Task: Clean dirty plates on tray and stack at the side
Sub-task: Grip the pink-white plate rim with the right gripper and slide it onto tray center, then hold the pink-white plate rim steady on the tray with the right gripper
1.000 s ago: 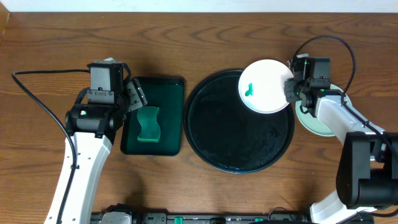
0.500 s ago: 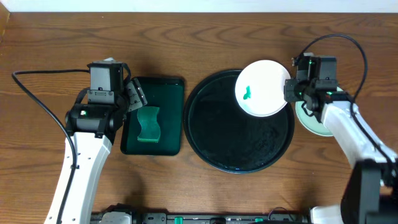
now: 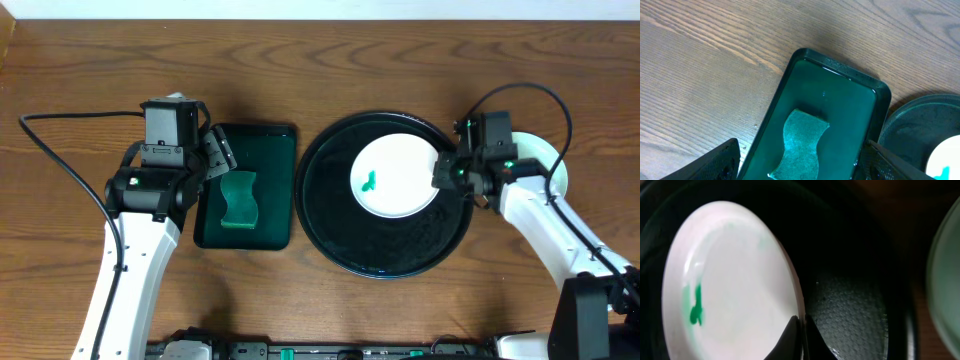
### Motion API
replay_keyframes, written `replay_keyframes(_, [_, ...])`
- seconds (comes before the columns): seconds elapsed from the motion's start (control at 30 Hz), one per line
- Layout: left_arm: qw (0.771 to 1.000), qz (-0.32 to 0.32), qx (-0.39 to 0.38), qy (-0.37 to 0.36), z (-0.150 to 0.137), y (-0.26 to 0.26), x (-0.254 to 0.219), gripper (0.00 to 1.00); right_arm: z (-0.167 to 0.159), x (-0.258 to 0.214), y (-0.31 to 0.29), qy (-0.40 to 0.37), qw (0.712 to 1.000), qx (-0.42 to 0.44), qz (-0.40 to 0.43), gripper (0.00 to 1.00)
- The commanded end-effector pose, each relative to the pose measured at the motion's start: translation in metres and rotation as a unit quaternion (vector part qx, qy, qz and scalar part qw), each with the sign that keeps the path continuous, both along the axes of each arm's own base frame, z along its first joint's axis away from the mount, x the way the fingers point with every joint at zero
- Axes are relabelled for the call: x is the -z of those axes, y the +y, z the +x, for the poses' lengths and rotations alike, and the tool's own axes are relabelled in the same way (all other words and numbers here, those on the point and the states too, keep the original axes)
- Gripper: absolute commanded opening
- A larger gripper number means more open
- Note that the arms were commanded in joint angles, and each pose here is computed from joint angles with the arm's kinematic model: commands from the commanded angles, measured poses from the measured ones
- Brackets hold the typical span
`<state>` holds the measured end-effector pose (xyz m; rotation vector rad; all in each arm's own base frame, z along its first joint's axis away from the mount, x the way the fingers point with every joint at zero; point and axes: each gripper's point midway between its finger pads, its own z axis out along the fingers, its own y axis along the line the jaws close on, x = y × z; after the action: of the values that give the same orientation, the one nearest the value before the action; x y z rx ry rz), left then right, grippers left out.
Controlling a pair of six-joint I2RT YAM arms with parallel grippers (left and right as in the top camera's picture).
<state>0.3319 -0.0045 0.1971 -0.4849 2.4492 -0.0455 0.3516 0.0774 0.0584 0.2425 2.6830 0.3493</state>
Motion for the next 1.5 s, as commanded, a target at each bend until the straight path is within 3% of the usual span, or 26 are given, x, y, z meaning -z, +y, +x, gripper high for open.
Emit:
replay_keyframes(0.0, [1.0, 0.004, -0.001, -0.005, 0.002, 0.0, -0.004, 0.78, -0.009, 0.018, 0.003, 0.023, 0.998, 0.055, 0.031, 0.01])
replay_keyframes(0.13, [1.0, 0.004, -0.001, -0.005, 0.002, 0.0, -0.004, 0.78, -0.012, 0.026, 0.003, 0.021, 0.997, 0.066, 0.038, 0.01])
replay_keyframes(0.97, [1.0, 0.004, -0.001, -0.005, 0.002, 0.0, -0.004, 0.78, -0.027, 0.031, 0.037, 0.007, 0.997, -0.079, -0.003, 0.01])
replay_keyframes(1.47, [1.0, 0.004, -0.001, -0.005, 0.002, 0.0, -0.004, 0.78, -0.028, 0.053, 0.047, 0.019, 0.995, -0.099, -0.024, 0.01])
